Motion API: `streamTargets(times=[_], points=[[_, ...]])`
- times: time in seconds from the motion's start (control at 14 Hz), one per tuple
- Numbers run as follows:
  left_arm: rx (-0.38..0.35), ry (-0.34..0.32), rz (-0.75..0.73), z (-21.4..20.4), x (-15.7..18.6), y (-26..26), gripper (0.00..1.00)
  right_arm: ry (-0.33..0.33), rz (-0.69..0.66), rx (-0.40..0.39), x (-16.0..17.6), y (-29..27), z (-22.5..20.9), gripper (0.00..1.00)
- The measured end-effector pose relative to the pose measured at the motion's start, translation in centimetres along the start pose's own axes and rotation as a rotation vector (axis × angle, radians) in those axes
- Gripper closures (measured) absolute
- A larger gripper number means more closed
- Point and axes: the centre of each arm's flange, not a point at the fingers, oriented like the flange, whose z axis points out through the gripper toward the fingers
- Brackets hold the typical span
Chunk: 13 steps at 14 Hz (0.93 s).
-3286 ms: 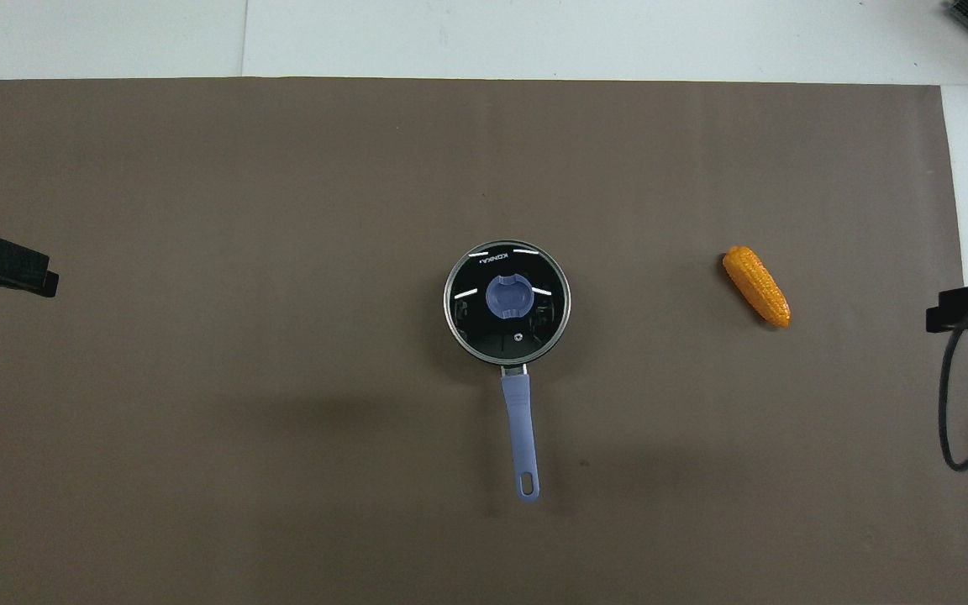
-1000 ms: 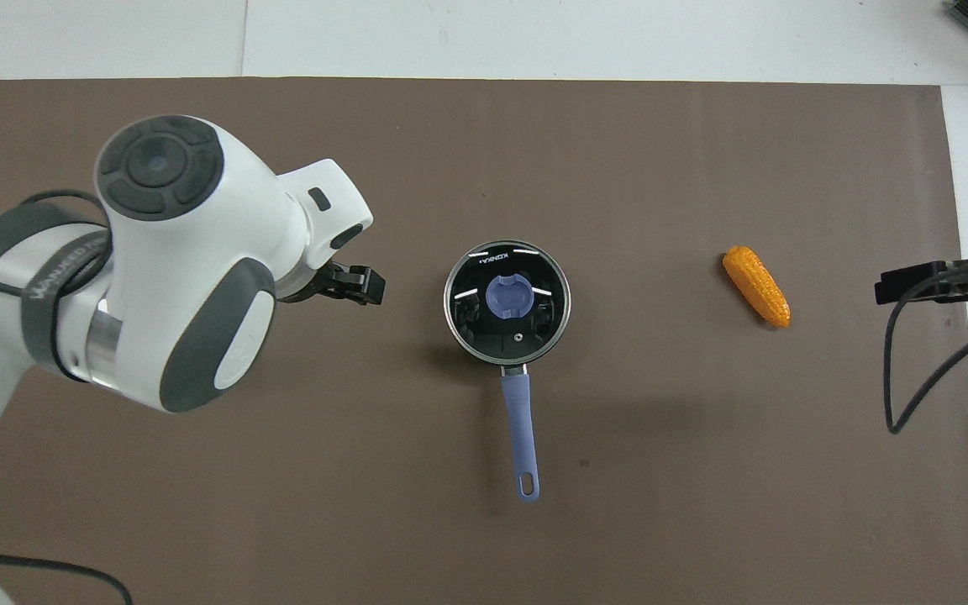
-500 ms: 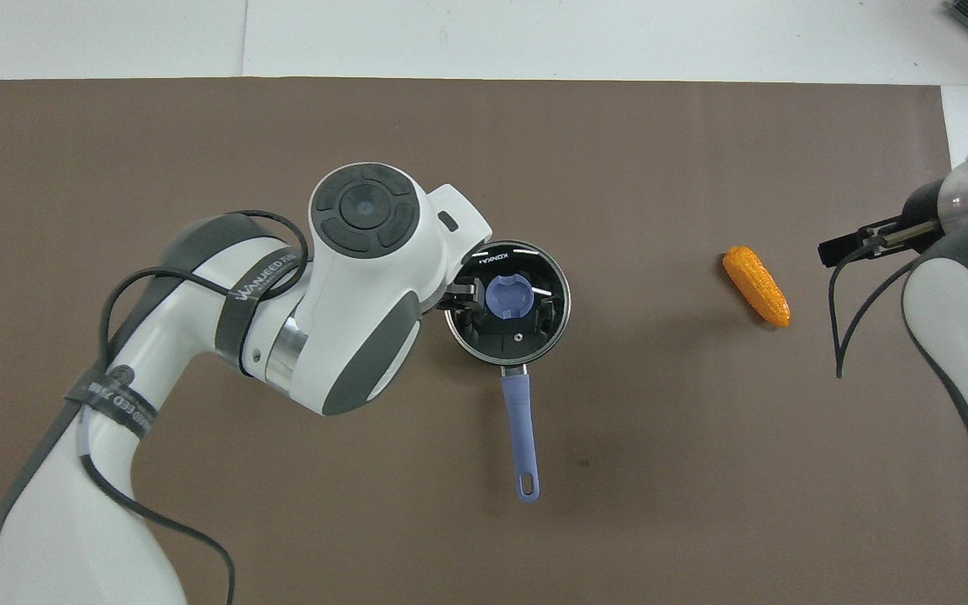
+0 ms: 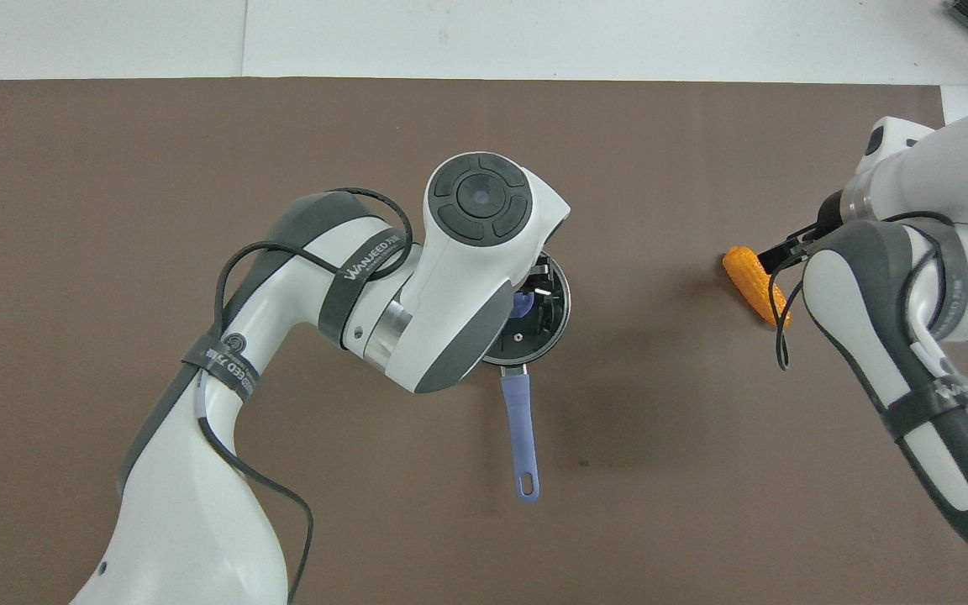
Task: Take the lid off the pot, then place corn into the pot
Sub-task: 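Grasp the lid knob with the left gripper while the right gripper grasps the corn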
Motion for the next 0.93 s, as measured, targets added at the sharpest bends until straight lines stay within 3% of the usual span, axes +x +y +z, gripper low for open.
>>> streamTargets(times=[0.29,0.57,0.93], points=[[0.007,-0.01,-0.033,2.9,0.7,1.9,0.0,-0.006,-0.217,0.001,0.0,0.7,4.7,0.0],[0.02,-0.014,-0.029,3.8,0.3,2.8,0.0,-0.057,-0.25,0.039,-1.3,0.4,9.4,0.0],[0.036,-0.011,-0.021,3.7,0.1,3.1,0.0,-0.07,-0.253,0.05,-2.1,-0.1,11.0,0.0]])
